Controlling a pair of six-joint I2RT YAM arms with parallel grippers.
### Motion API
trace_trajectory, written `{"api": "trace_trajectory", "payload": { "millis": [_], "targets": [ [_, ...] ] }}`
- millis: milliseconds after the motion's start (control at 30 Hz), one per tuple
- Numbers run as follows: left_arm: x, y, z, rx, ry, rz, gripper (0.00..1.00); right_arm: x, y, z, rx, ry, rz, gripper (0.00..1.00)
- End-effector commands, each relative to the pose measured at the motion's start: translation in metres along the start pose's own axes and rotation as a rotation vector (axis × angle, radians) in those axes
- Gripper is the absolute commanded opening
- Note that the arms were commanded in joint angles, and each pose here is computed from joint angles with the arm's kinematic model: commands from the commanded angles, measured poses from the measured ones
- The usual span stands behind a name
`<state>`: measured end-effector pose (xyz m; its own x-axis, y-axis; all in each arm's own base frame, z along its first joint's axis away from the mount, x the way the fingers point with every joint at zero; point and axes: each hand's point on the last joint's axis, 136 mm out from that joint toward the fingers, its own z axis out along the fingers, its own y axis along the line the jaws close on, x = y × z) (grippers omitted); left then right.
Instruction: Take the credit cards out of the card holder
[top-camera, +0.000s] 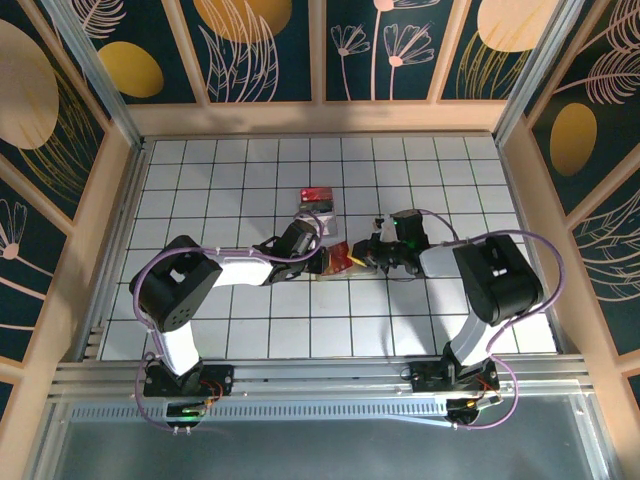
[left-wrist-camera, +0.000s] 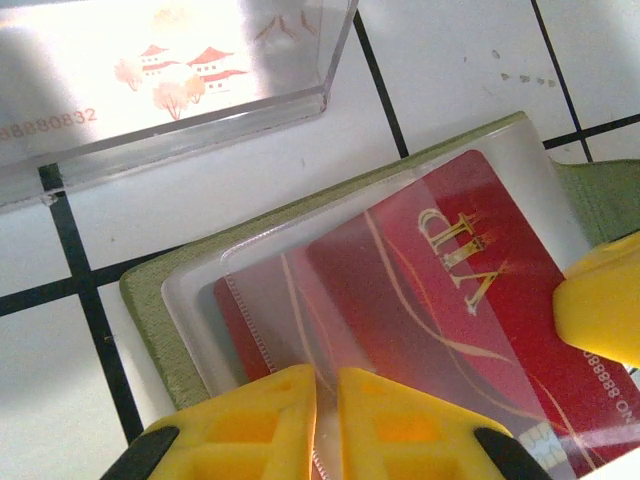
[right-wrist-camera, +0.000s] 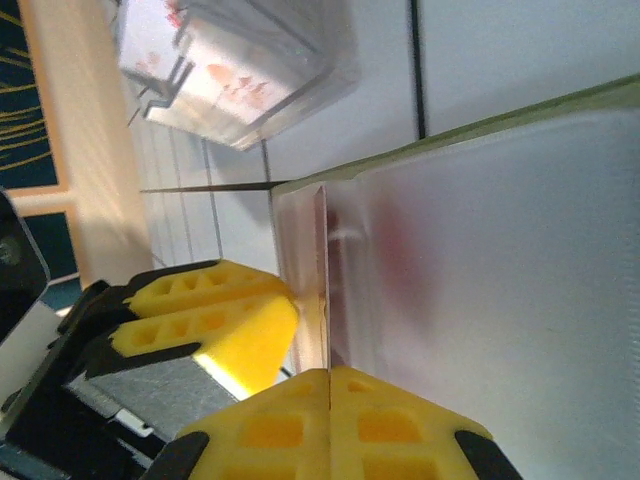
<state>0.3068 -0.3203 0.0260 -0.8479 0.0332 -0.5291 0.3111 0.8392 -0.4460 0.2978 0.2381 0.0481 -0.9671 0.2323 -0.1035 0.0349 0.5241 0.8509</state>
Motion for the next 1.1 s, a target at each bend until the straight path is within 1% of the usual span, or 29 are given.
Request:
{"api": "trace_trajectory", "payload": {
  "millis": [0, 167, 433, 600, 700, 833, 900, 1033, 1067],
  "targets": [
    [0.034, 0.021, 0.002, -0.072, 0.103, -0.018, 0.15, -0.01, -0.003, -0.011, 0.064, -0.049, -0.037, 0.01],
    [0.028, 0.019, 0.0, -0.07, 0.082, -0.016, 0.15, -0.017, -0.01, -0.022, 0.142, -0.091, -0.063, 0.0],
    [0.007, 0.005, -0.01, -0.043, 0.027, -0.014, 0.24, -0.03, -0.002, -0.042, 0.186, -0.159, -0.154, 0.0],
    [-0.011, -0.004, -0.024, -0.033, -0.03, -0.016, 0.35, -0.038, 0.011, -0.055, 0.182, -0.202, -0.22, 0.0],
    [-0.029, -0.009, -0.04, -0.032, -0.097, -0.026, 0.43, -0.043, 0.026, -0.063, 0.154, -0.236, -0.26, 0.0],
    [-0.054, -0.019, -0.059, -0.017, -0.192, -0.04, 0.51, -0.049, 0.057, -0.074, 0.061, -0.294, -0.305, 0.0],
    [-0.066, -0.027, -0.066, 0.018, -0.233, -0.045, 0.52, -0.052, 0.073, -0.079, 0.001, -0.327, -0.318, 0.0],
    [-0.092, -0.043, -0.082, 0.104, -0.332, -0.068, 0.63, -0.057, 0.103, -0.088, -0.141, -0.387, -0.325, 0.0],
    [-0.099, -0.046, -0.086, 0.129, -0.356, -0.078, 0.63, -0.058, 0.11, -0.09, -0.174, -0.401, -0.325, 0.0]
  ]
}}
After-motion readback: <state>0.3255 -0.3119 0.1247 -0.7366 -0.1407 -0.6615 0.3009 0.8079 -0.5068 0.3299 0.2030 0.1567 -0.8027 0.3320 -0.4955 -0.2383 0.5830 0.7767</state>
